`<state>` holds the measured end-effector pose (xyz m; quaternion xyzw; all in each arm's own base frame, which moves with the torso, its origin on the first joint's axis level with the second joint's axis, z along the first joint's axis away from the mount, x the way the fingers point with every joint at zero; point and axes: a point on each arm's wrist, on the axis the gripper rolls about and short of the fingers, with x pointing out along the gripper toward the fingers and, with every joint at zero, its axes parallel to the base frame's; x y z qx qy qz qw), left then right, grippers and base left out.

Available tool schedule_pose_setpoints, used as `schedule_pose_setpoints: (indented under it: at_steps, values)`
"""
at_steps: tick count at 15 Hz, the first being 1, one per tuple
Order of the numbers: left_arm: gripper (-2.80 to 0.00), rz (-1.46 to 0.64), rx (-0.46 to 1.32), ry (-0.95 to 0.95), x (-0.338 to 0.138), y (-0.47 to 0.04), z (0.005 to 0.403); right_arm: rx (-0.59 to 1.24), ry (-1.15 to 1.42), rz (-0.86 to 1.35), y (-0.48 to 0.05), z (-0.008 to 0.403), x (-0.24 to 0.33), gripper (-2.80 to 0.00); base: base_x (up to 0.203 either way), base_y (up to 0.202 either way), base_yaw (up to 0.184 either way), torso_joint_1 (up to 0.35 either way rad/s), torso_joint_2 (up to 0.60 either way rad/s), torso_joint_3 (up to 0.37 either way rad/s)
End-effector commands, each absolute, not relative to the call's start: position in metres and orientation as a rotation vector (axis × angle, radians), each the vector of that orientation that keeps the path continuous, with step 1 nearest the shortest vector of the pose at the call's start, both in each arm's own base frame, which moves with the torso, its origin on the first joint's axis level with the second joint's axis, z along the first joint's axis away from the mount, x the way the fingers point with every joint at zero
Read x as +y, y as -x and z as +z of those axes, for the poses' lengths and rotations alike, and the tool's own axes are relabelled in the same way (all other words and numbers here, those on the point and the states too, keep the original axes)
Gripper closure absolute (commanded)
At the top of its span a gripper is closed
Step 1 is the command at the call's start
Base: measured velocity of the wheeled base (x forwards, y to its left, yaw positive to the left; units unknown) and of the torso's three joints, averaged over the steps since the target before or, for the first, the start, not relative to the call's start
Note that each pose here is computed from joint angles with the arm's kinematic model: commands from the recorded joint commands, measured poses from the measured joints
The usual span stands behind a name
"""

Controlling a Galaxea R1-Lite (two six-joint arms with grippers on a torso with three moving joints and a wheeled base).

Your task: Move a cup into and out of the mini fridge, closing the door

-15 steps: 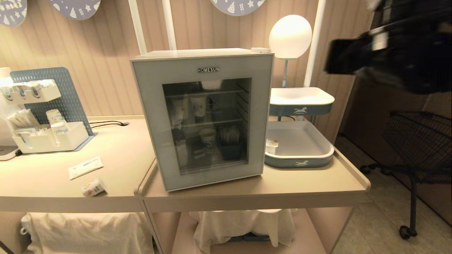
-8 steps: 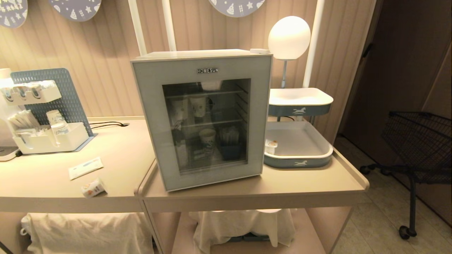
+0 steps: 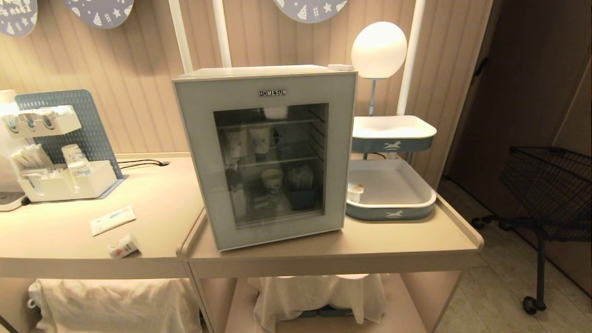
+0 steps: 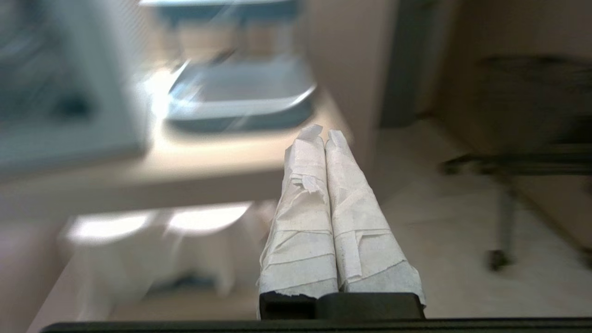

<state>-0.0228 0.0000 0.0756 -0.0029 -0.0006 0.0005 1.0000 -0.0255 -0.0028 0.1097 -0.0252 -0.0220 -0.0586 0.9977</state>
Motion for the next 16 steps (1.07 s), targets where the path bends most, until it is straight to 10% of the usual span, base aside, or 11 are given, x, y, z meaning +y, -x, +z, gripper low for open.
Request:
schedule_pose_setpoints:
  at_steps: [1,16]
  values:
    - [0.0,0.002,0.0,0.006,0.0,0.0227,0.0757,0.013,0.048,-0.032,0.0215,0.0748,-0.0007,0.0,0.0,0.0,0.0,0.0,0.0,0.0]
    - [0.0,0.002,0.0,0.006,0.0,0.0227,0.0757,0.002,0.011,0.0,0.0228,0.0758,0.0001,0.0,0.0,0.0,0.0,0.0,0.0,0.0]
